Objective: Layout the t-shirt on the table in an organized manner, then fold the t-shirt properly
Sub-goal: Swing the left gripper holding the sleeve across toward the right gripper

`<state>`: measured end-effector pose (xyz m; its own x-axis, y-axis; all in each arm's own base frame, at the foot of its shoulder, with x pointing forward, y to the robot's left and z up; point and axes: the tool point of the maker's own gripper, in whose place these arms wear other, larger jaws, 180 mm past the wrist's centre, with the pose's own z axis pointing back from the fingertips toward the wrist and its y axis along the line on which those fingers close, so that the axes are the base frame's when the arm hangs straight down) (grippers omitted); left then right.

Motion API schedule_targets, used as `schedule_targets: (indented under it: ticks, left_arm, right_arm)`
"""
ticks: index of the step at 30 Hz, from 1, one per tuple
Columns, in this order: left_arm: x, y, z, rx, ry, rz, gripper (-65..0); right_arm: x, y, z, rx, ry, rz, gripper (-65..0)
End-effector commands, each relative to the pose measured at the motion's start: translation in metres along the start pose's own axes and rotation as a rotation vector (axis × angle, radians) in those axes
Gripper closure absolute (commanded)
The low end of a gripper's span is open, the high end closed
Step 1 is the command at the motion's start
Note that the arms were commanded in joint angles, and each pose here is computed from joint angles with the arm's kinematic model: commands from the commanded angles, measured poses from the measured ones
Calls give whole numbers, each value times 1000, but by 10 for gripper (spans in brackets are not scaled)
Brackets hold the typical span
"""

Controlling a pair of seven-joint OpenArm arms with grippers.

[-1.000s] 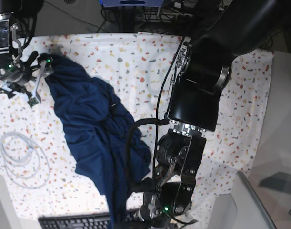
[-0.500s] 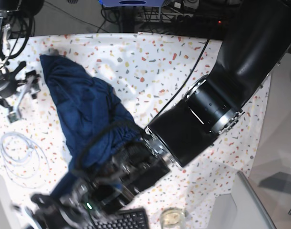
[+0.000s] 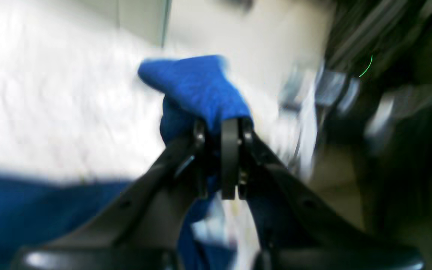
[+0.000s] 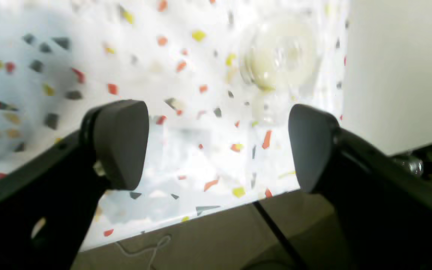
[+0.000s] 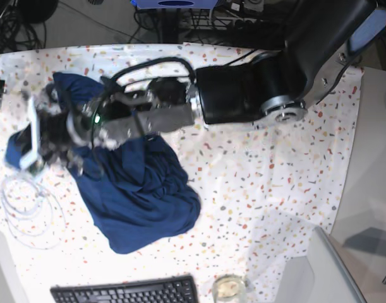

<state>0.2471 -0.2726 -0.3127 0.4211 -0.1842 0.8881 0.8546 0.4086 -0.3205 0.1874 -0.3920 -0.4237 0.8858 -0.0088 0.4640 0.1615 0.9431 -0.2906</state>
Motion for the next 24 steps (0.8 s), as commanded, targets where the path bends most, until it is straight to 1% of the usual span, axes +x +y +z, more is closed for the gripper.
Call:
schedule_targets:
  ticks: [1,5,9,10,12,16,17,18,19,21,23,24]
  left_arm:
    - [19,-29,-4,-76,-63,-23,0]
    - [6,-38,-3,-92,-47,7,0]
    - [5,-56,-1,-191,-45,-3,0]
    - [3,-56,-1,-198,-42,-3,0]
    - [-4,-47,-3,-175,-23,-3,0]
    - [-18,-31,-7,-134,9,3,0]
    - [-21,-31,-7,-131,14,7,0]
    - [-27,-32,-6,-130,23,20,0]
    - [-37,-28,-3,-120,49,28,-53]
    - [-60,-24,-1,-108,135,38,-230]
    - [-74,-22,2,-102,203,38,-372]
    - [-83,-20,5,-97,243,38,-454]
  right_arm:
    - [15,-12,5,-27,-44,4,-534]
    - [21,-17,5,-36,-58,-9,-534]
    - [32,-17,5,-36,-82,-15,-536]
    - [39,-20,6,-41,-95,-14,-536]
    - [49,-22,4,-39,-110,-18,-536]
    - [83,-30,1,-40,-169,-40,-537]
    - [92,-31,1,-39,-186,-38,-537]
    - [101,-25,-1,-18,-198,-13,-537]
    - [111,-17,-4,7,-205,29,-537]
    - [127,2,-9,62,-206,120,-537]
    - [138,22,-15,110,-205,174,-537]
    - [144,34,-18,134,-202,198,-537]
